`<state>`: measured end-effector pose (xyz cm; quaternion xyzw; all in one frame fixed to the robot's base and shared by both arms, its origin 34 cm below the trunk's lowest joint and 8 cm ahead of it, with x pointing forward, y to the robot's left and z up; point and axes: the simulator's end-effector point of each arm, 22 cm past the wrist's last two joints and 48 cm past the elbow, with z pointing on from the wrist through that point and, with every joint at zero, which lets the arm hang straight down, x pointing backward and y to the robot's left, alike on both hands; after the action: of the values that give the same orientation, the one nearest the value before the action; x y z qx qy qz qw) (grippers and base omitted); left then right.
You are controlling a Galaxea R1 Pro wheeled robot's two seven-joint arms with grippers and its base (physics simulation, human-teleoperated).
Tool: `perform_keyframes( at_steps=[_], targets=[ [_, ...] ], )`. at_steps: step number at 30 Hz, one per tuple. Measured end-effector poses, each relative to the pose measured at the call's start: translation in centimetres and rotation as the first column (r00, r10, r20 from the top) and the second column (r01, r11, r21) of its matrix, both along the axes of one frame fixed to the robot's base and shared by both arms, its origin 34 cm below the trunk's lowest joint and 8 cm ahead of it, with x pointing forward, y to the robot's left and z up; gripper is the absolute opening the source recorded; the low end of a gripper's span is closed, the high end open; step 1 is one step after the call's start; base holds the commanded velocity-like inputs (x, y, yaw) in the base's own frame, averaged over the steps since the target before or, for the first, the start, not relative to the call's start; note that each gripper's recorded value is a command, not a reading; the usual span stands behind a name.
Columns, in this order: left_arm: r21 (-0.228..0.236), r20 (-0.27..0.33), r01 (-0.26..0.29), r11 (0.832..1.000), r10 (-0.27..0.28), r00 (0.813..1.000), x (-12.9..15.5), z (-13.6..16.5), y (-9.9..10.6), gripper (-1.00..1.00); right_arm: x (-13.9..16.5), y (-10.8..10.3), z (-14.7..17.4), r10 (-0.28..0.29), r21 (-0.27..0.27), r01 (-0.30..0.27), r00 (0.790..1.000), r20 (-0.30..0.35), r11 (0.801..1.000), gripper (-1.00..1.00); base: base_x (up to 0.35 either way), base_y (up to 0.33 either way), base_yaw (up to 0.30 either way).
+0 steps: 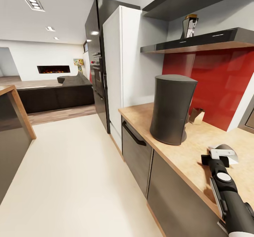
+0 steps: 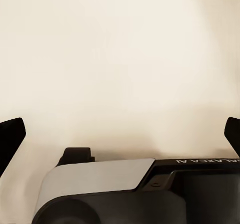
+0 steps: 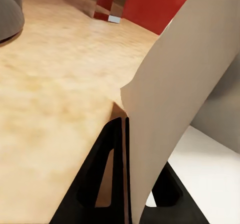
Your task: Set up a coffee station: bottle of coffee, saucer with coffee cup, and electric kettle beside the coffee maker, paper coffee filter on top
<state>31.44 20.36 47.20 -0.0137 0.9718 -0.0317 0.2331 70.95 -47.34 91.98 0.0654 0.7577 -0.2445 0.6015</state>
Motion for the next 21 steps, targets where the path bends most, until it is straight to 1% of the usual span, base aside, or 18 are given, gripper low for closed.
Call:
perform_keyframes(
  at_steps=[9, 17, 21],
  targets=[
    [0.000, 0.000, 0.000, 1.000, 0.000, 1.000, 0.0, 0.0, 0.0, 1.00, 0.0, 0.1, 1.3, 0.001, -0.008, -0.001, 1.000, 0.027, 1.000, -1.00, 0.000, 0.000, 0.000],
    [0.000, 0.000, 0.000, 1.000, 0.000, 1.000, 0.0, 0.0, 0.0, 1.00, 0.1, 0.2, 1.8, 0.003, -0.009, -0.003, 0.999, 0.037, 1.000, -1.00, 0.000, 0.000, 0.000],
    [0.000, 0.000, 0.000, 1.000, 0.000, 1.000, 0.0, 0.0, 0.0, 1.00, 0.1, 0.5, 2.7, 0.006, -0.015, -0.005, 0.998, 0.056, 1.000, -1.00, 0.000, 0.000, 0.000]
  ],
)
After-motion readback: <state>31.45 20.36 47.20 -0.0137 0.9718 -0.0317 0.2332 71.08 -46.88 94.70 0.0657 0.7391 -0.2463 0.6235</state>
